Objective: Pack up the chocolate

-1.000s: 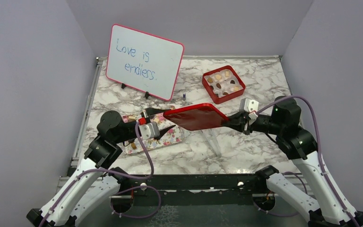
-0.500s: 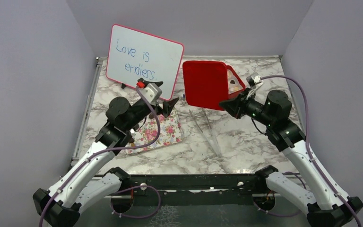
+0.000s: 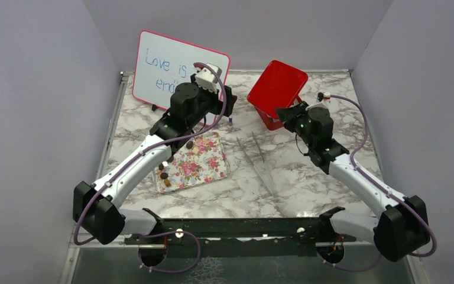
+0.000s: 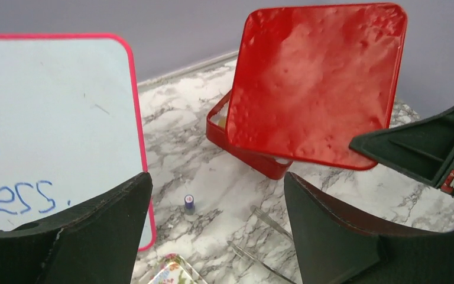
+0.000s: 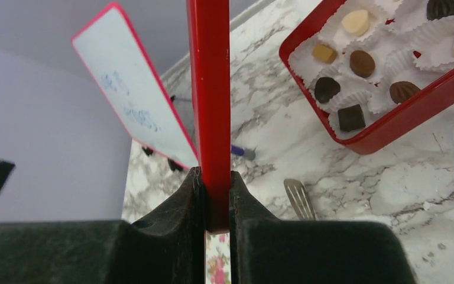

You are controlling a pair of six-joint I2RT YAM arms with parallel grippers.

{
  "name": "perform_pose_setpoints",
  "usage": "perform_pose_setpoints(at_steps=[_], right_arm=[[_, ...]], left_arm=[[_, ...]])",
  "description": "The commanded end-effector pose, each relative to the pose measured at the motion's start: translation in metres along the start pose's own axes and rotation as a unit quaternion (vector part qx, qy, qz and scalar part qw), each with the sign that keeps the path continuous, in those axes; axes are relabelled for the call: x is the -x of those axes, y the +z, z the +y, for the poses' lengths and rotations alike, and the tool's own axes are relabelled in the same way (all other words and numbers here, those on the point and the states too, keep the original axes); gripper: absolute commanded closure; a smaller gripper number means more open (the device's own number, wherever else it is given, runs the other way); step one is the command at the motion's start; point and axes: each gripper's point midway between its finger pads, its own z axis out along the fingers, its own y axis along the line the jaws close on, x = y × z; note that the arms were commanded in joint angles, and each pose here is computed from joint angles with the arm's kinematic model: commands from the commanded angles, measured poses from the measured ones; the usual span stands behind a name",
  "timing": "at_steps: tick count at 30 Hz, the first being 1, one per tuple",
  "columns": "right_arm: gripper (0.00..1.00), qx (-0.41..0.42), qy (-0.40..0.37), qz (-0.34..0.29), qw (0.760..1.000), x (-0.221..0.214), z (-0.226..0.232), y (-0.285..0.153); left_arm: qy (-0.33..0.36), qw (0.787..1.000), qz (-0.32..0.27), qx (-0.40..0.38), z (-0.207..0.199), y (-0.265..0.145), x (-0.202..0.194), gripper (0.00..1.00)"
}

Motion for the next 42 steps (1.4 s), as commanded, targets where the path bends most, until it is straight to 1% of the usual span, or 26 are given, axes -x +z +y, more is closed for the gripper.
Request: perform_pose_setpoints(at_steps=[1, 4, 7, 12, 15, 20, 25, 31, 39, 42], right_arm=[[0.99, 0.002, 0.116, -0.120, 0.986, 0.050, 0.012, 0.026], [0.99, -0.039, 0.155, -0.126, 0.979, 0.044, -0.005, 0.049], [0.99, -0.066, 0.185, -0.135, 0.971, 0.038, -0.019, 0.067], [0.99, -0.081, 0.232, -0.135, 0.960, 0.029, -0.027, 0.094], [0.99, -0.097, 0.262, -0.131, 0.951, 0.017, -0.039, 0.110], [0.99, -0.121, 0.288, -0.130, 0.941, 0.005, -0.053, 0.128], [0.99, -0.146, 0.316, -0.133, 0.928, -0.004, -0.066, 0.139], [0.99, -0.186, 0.325, -0.134, 0.917, -0.014, -0.084, 0.138], [0.95, -0.218, 0.324, -0.108, 0.914, -0.031, -0.093, 0.138], [0.94, -0.241, 0.327, -0.099, 0.908, -0.038, -0.101, 0.134]], left_arm=[[-0.052, 0.998, 0.013, 0.036, 0.006, 0.012, -0.011, 0.18], [-0.051, 0.998, 0.035, 0.018, -0.008, 0.013, -0.024, 0.18], [-0.042, 0.997, 0.069, 0.014, -0.015, 0.003, -0.052, 0.18], [-0.039, 0.994, 0.100, 0.020, -0.012, -0.019, -0.090, 0.18], [-0.030, 0.994, 0.106, 0.023, -0.009, -0.027, -0.101, 0.18], [-0.020, 0.994, 0.110, 0.014, -0.010, -0.035, -0.100, 0.18], [-0.012, 0.996, 0.092, 0.015, -0.008, -0.044, -0.094, 0.17], [-0.008, 0.996, 0.092, 0.017, -0.006, -0.050, -0.102, 0.17], [-0.008, 0.995, 0.098, 0.012, -0.008, -0.048, -0.105, 0.17], [-0.007, 0.996, 0.094, 0.010, -0.008, -0.050, -0.104, 0.17]])
